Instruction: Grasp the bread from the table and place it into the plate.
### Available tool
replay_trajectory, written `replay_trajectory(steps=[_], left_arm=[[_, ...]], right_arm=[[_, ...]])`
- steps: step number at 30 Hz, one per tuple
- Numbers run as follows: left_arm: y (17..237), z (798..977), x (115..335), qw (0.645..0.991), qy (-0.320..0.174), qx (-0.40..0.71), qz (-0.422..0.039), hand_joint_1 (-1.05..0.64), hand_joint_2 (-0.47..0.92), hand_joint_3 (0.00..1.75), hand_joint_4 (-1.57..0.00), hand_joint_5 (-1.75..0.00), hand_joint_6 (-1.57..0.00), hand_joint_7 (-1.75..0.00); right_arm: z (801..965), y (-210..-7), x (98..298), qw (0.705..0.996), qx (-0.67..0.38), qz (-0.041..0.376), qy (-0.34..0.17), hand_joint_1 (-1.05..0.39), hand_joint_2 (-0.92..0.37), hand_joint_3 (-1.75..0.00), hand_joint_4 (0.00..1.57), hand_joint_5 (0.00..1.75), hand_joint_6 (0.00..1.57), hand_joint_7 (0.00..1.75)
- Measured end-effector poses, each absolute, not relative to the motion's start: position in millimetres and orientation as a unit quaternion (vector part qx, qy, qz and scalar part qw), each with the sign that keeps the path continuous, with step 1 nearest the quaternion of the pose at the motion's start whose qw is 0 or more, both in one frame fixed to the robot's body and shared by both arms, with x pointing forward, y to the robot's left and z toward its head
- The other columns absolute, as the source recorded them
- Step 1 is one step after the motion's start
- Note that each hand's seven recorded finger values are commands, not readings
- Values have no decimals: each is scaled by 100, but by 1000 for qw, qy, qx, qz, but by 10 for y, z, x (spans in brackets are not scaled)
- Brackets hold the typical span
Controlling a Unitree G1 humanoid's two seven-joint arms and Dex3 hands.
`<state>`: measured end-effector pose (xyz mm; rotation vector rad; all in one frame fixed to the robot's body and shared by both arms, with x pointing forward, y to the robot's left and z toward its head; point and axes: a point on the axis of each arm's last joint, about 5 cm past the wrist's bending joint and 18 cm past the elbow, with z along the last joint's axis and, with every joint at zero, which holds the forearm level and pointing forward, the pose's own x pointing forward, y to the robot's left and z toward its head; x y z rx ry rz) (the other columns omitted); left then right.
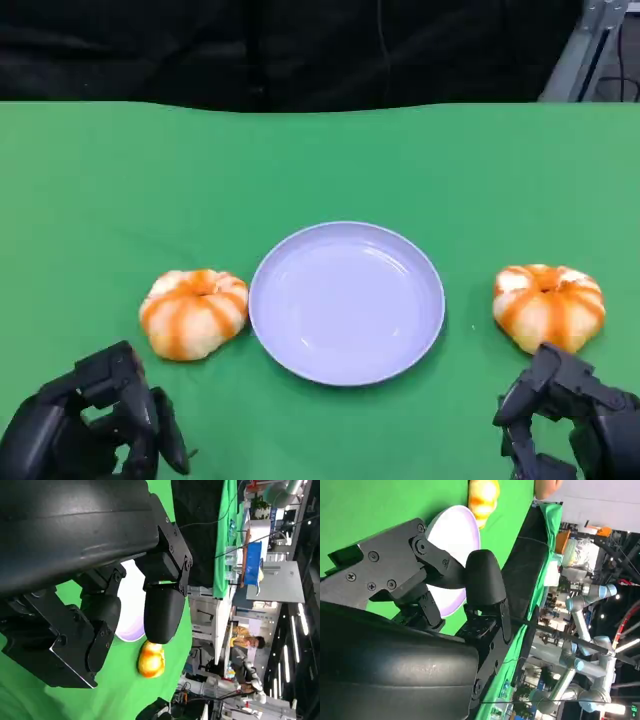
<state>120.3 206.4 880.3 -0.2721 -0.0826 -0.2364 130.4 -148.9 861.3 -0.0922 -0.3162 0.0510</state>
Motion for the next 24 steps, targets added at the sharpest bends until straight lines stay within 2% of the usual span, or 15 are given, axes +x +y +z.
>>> replay_trajectory(steps=[4,5,6,8,11,13,20,24], left_arm=[[2065,8803,1203,983,-41,-135,-117,21,56,160,-93,-175,-75,-175],[2067,8803,1203,983,-41,-135,-117,-8,68,107,-48,-135,-42,-129],[2074,8808,1202,985,-48,-116,-115,-26,82,61,-22,-104,-29,-84],[2104,8842,1217,989,-82,-58,-113,-36,90,36,-8,-86,-22,-58],[2125,8885,1258,986,-120,-18,-112,-38,92,30,-5,-82,-21,-51],[2126,8879,1260,986,-124,-3,-112,-50,92,28,-2,-74,-25,-44],[2137,8951,1326,976,-145,111,-119,-63,92,30,0,-54,-25,-33],[2148,8976,1334,969,-139,164,-126,-68,92,31,0,-46,-27,-25]], right_arm=[[8610,-1488,1308,986,-47,26,-157,-13,-61,-106,81,175,70,161],[8611,-1487,1308,986,-47,26,-157,-14,-61,-105,81,175,70,161],[8611,-1487,1308,986,-47,26,-157,-14,-60,-104,81,175,70,160],[8610,-1486,1309,986,-47,26,-157,-14,-60,-104,81,175,70,160],[8612,-1481,1317,986,-46,26,-158,-15,-60,-104,81,175,71,160],[8611,-1481,1316,986,-46,26,-158,-15,-60,-104,81,175,71,160],[8608,-1480,1344,985,-49,27,-161,-13,-61,-103,81,175,70,160],[8596,-1482,1344,986,-49,27,-160,-14,-61,-103,81,175,70,161]])
